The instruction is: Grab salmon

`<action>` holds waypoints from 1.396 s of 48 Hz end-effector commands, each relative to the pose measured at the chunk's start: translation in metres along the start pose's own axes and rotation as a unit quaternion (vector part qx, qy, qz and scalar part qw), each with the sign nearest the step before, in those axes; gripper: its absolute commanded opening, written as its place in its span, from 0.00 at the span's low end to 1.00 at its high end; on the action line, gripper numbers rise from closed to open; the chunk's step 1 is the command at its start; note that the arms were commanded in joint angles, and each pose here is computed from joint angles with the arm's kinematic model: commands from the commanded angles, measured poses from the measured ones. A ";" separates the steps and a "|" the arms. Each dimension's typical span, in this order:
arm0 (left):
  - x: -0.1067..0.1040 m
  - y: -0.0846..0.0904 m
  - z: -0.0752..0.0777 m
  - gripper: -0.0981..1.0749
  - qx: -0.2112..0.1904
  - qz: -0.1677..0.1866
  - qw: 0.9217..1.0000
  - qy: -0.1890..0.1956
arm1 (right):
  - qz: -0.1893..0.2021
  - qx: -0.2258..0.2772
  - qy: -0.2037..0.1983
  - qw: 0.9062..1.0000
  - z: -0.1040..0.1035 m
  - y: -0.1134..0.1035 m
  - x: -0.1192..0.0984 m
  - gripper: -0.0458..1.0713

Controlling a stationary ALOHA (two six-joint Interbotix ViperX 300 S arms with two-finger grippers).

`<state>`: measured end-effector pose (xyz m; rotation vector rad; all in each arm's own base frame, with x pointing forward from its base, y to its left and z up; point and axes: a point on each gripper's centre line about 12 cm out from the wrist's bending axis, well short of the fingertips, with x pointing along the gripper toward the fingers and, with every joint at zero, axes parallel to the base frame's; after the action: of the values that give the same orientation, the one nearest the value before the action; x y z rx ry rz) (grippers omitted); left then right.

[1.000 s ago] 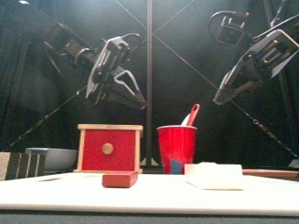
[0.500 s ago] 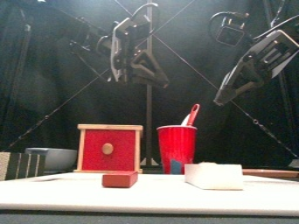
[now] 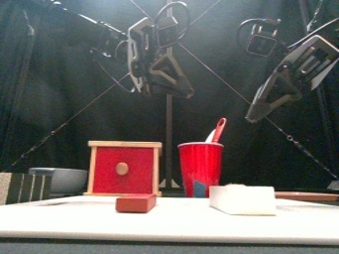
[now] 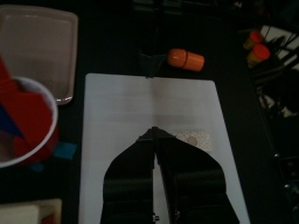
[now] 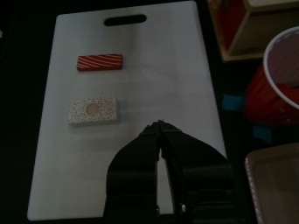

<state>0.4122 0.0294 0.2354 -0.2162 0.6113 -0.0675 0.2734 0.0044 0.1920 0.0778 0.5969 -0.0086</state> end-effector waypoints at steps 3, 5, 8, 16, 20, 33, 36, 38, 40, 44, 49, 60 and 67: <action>-0.032 0.029 0.009 0.43 -0.133 0.025 0.990 -0.035 | 0.002 0.006 -0.015 1.000 0.008 0.001 -0.004 0.14; -0.037 0.037 -0.003 0.43 -0.190 0.034 0.981 -0.028 | 0.002 0.007 -0.014 1.000 0.008 0.001 -0.004 0.14; -0.038 0.038 -0.021 0.43 -0.223 0.043 0.974 -0.010 | 0.002 0.010 -0.014 1.000 0.007 0.001 -0.004 0.14; -0.033 0.026 -0.050 0.43 -0.293 0.049 0.954 0.034 | 0.001 0.010 -0.015 1.000 0.008 0.000 -0.004 0.14; -0.030 0.011 -0.054 0.43 -0.315 0.042 0.947 0.051 | 0.000 0.011 -0.014 1.000 0.008 0.000 -0.003 0.14; -0.020 -0.017 -0.071 0.43 -0.360 0.064 0.923 0.117 | 0.000 0.010 -0.009 1.000 0.005 0.000 -0.002 0.14; -0.017 -0.022 -0.077 0.43 -0.366 0.076 0.919 0.126 | -0.001 0.010 -0.008 1.000 0.004 0.000 -0.002 0.14; -0.015 -0.023 -0.080 0.43 -0.371 0.085 0.916 0.130 | -0.001 0.010 -0.005 1.000 0.002 -0.001 -0.001 0.14; -0.012 -0.025 -0.081 0.43 -0.375 0.093 0.913 0.132 | -0.001 0.008 -0.004 1.000 0.001 -0.001 -0.001 0.14; -0.004 -0.033 -0.085 0.43 -0.389 0.110 0.904 0.139 | -0.001 0.007 0.001 1.000 -0.002 -0.001 -0.001 0.14; 0.004 -0.042 -0.086 0.43 -0.396 0.123 0.899 0.140 | -0.002 0.006 0.005 1.000 -0.006 -0.001 -0.001 0.14; 0.019 -0.067 -0.086 0.43 -0.414 0.164 0.880 0.164 | -0.003 0.005 0.017 1.000 -0.016 -0.002 -0.001 0.14; 0.024 -0.073 -0.087 0.44 -0.428 0.226 0.853 0.196 | -0.006 0.007 0.022 1.000 -0.019 -0.004 -0.001 0.14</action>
<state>0.3706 -0.0583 0.1545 -0.9418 1.0764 0.6302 0.2602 0.0034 0.1718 0.0868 0.6581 -0.0170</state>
